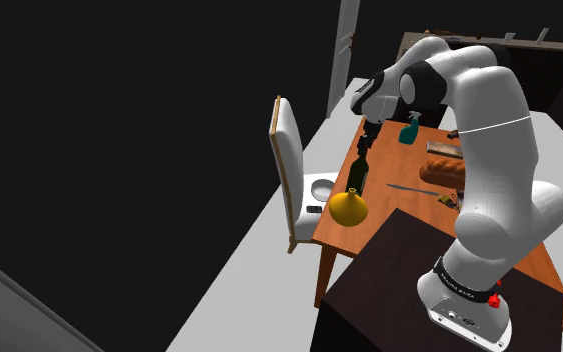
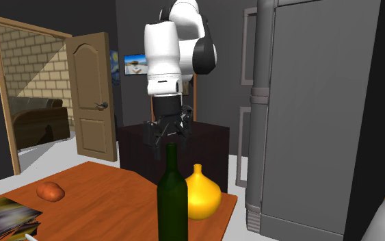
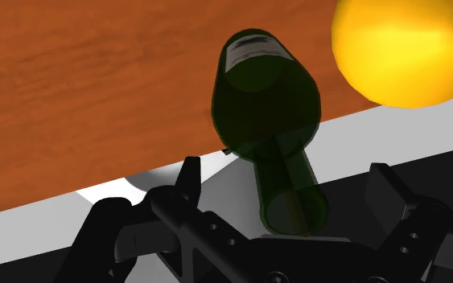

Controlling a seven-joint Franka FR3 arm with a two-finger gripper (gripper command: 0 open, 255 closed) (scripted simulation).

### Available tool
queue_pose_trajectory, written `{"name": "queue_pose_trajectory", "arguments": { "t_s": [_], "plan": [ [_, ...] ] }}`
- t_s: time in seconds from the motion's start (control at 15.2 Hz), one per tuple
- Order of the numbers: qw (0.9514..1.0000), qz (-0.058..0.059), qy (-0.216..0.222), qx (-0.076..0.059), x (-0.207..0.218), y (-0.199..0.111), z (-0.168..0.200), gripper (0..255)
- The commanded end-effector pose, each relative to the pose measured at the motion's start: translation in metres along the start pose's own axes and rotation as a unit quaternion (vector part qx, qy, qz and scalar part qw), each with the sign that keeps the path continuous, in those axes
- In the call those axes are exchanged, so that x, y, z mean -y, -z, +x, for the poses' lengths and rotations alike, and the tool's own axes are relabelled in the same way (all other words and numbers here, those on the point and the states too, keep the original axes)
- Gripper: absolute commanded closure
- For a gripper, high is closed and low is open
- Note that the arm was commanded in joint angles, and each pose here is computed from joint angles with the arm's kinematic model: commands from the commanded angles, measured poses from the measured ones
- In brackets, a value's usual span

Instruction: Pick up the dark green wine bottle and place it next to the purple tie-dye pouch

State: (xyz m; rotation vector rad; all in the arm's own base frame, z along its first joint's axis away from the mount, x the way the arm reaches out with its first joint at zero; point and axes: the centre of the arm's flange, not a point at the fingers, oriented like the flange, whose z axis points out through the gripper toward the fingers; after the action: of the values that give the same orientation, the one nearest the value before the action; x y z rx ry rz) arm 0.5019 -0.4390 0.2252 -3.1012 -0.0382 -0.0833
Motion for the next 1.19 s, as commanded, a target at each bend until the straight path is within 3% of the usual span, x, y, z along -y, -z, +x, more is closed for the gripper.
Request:
{"name": "queue_pose_trajectory", "arguments": {
  "t_s": [0.0, 0.59, 1.12],
  "plan": [
    [1.0, 0.0, 0.0, 0.0, 0.0, 0.0, 0.0, 255],
    [1.0, 0.0, 0.0, 0.0, 0.0, 0.0, 0.0, 255],
    [1.0, 0.0, 0.0, 0.0, 0.002, 0.042, 0.002, 255]
  ]
}}
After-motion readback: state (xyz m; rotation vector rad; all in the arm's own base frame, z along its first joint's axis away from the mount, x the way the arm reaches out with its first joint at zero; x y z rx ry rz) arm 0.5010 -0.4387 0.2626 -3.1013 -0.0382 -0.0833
